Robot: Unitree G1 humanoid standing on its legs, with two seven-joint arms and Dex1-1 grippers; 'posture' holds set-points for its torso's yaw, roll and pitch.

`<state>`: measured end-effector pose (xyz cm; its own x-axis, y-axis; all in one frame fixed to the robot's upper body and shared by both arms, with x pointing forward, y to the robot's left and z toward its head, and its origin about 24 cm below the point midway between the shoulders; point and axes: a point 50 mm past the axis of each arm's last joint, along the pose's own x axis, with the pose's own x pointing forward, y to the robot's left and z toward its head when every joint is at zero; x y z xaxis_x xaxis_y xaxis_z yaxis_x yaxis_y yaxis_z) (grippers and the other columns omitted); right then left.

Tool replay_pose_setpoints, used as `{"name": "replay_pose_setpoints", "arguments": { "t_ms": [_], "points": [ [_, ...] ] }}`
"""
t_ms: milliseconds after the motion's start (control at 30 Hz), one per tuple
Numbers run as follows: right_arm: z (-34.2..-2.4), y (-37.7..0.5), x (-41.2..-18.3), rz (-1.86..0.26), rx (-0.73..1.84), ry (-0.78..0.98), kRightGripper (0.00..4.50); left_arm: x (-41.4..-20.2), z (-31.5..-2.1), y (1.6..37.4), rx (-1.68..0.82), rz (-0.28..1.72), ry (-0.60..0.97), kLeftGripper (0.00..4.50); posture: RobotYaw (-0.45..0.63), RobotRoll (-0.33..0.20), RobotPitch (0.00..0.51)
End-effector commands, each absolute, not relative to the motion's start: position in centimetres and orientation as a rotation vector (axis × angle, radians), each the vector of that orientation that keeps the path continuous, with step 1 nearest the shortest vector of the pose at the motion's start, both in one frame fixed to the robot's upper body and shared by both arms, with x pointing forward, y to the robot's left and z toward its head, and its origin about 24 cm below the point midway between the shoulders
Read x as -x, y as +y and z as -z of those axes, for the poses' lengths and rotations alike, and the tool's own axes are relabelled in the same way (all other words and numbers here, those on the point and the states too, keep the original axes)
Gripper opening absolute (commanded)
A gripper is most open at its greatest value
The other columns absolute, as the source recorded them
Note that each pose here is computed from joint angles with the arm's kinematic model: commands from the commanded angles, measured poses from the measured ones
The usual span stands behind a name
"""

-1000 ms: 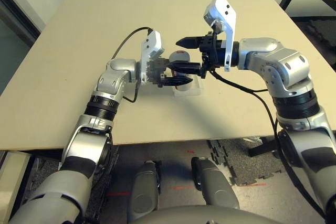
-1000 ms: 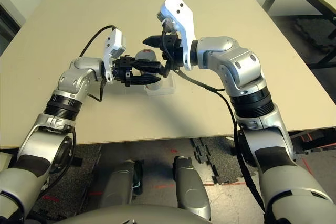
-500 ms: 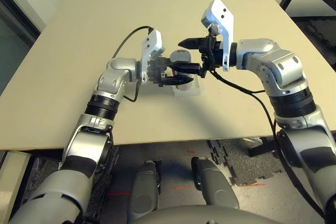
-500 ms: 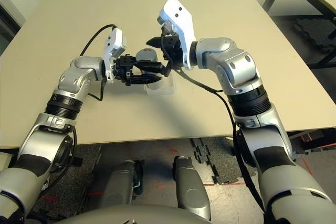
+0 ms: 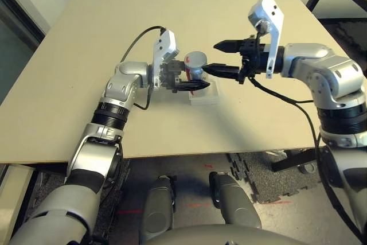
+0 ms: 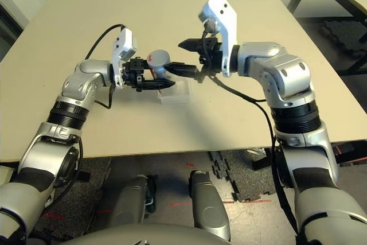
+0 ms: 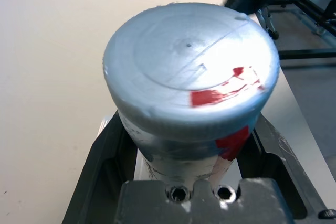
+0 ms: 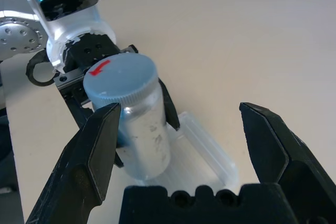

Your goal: Pour the medicine from the bottle into the box.

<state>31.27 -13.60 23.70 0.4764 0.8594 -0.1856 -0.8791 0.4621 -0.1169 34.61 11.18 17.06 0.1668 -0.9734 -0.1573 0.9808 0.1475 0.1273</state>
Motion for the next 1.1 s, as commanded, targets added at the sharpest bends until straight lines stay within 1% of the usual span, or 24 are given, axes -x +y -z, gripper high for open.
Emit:
{"name": "replay_pose_setpoints", "arguments": {
  "t_ms": [33,233,367,800,1100],
  "points": [
    [-23.8,-13.9,-30.5,-1.098,0.201,0.118,4.50,-34.6,-16.9,11.2,-0.232,1.413,0.050,2.85,-0.17,0.000,0.136],
    [-23.8,-13.6,-29.3,-1.182,0.192,0.151,4.50,-34.7,-16.9,11.3,-0.234,1.410,0.050,2.85,-0.17,0.000,0.133],
    [-24.3,-12.5,-29.0,-1.237,0.168,0.113,4.50,-34.8,-17.0,11.3,-0.236,1.410,0.048,2.85,-0.18,0.000,0.132],
    [-24.2,-9.6,-31.4,-1.236,0.263,0.063,4.50,-35.0,-17.3,11.0,-0.246,1.420,0.047,2.85,-0.16,0.000,0.134],
    [-23.6,-8.7,-32.0,-1.274,0.303,0.074,4.50,-35.0,-17.4,11.2,-0.248,1.413,0.046,2.85,-0.15,0.000,0.138]
  ]
}}
